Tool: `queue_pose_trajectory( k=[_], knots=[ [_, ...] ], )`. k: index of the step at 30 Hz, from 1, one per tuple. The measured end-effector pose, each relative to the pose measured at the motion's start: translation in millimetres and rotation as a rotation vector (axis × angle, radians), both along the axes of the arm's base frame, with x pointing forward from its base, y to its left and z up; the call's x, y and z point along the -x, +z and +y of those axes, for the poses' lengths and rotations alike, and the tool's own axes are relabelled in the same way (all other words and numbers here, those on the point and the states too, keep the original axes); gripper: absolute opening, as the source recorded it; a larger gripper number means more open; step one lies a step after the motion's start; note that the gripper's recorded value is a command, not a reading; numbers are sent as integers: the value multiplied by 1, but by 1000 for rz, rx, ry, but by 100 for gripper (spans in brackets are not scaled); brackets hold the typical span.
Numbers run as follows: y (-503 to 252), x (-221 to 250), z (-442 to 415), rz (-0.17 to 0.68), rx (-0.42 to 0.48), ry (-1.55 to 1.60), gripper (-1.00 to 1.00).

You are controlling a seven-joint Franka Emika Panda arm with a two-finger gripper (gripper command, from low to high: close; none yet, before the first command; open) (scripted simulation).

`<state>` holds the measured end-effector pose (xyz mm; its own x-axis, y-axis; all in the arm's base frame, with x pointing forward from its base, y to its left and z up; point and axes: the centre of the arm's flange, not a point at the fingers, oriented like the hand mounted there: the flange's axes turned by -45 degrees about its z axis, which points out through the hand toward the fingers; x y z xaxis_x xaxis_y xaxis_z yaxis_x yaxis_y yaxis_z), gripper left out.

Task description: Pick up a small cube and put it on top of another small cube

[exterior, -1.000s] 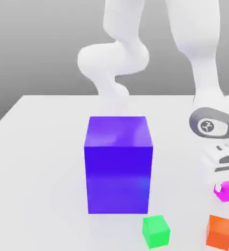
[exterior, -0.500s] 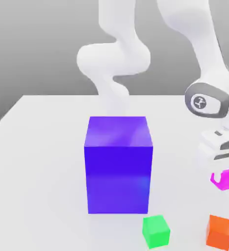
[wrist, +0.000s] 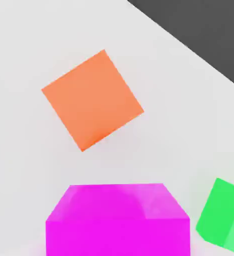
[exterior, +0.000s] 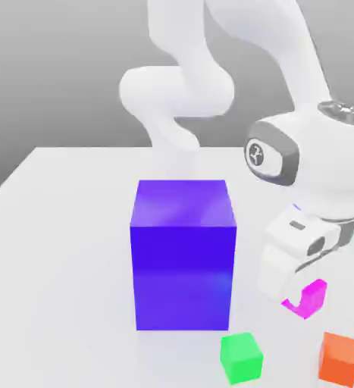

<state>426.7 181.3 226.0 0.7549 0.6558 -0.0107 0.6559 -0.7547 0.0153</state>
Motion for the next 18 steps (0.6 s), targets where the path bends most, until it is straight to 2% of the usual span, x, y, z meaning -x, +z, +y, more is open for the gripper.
queue_pose_trajectory(
  k=[9,14,15,18],
  knots=[
    [16,-27,-69,5,-15,192,-100],
    [-29,-31,-79,4,-18,222,-100],
    [-40,-31,-80,5,-18,222,100],
    [-40,-31,-80,5,-18,222,100]
  ],
)
